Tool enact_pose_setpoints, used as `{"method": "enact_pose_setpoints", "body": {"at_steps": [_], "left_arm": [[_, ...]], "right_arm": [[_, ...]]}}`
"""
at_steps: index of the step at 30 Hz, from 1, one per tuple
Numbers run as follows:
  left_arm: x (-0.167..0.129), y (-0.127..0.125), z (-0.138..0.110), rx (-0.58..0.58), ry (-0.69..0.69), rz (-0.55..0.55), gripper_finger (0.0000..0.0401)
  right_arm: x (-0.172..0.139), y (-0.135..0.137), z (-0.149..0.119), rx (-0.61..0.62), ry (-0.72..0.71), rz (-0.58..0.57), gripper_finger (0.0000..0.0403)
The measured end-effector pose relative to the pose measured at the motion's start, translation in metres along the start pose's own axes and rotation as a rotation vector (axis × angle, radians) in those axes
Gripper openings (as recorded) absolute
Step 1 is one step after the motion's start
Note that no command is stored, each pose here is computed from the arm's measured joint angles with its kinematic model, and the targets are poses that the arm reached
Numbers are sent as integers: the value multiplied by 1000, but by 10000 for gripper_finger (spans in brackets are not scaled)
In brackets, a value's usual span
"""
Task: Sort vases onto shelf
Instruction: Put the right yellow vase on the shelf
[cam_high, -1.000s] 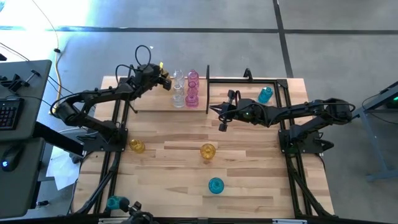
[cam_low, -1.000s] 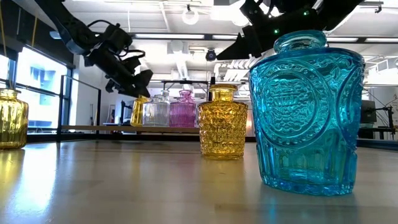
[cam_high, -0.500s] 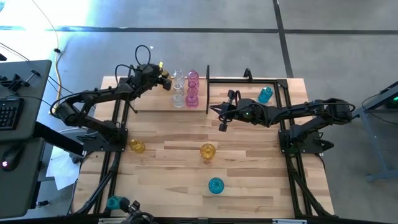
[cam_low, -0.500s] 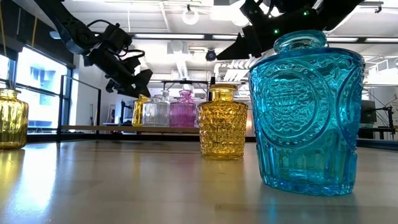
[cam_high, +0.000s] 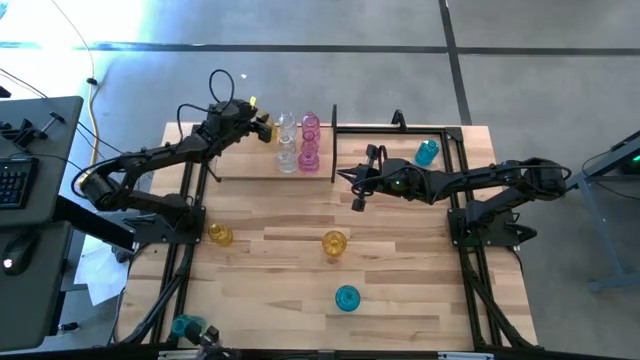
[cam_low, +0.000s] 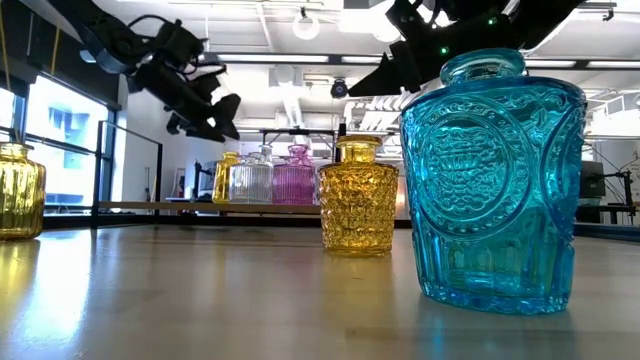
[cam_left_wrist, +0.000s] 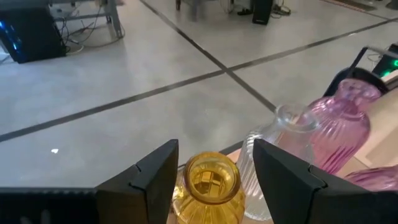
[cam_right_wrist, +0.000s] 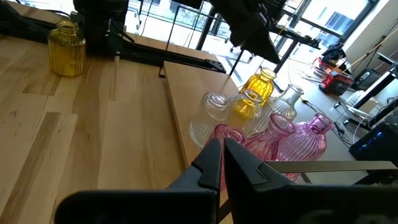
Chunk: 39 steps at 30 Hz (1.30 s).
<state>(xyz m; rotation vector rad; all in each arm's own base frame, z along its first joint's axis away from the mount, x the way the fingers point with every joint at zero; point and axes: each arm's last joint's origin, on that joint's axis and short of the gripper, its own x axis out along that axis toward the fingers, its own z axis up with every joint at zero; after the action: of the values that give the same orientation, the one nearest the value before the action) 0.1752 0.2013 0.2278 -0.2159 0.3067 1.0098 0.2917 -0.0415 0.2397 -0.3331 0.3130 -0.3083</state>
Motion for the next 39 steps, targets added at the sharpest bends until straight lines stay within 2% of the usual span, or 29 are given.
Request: {"method": "enact_pose_setpoints", "body": {"at_steps": [4,7,11,15,24,29,33,39], "left_arm": [[-16,-5,8,51,-27,-27,197],[-29,-16,11,112,-28,-85,192],[-44,-36,9,198,-14,-171,172],[-57,-55,6,233,-24,-262,141],[-78,-88,-37,232,-114,-495,56],[-89,-98,-56,255,-118,-623,17],[-92,-100,-66,270,-84,-647,2],[-93,-98,-76,261,-103,-665,1]], "right_arm": [[0,0,0,0,0,0,0],[0,0,0,0,2,1,0],[0,0,-1,-2,9,3,0],[0,1,-2,-5,20,7,0],[-1,6,-9,8,99,41,0],[-6,23,-10,67,150,104,2],[-12,39,-12,163,205,157,29],[-26,67,-12,266,280,240,127]]}}
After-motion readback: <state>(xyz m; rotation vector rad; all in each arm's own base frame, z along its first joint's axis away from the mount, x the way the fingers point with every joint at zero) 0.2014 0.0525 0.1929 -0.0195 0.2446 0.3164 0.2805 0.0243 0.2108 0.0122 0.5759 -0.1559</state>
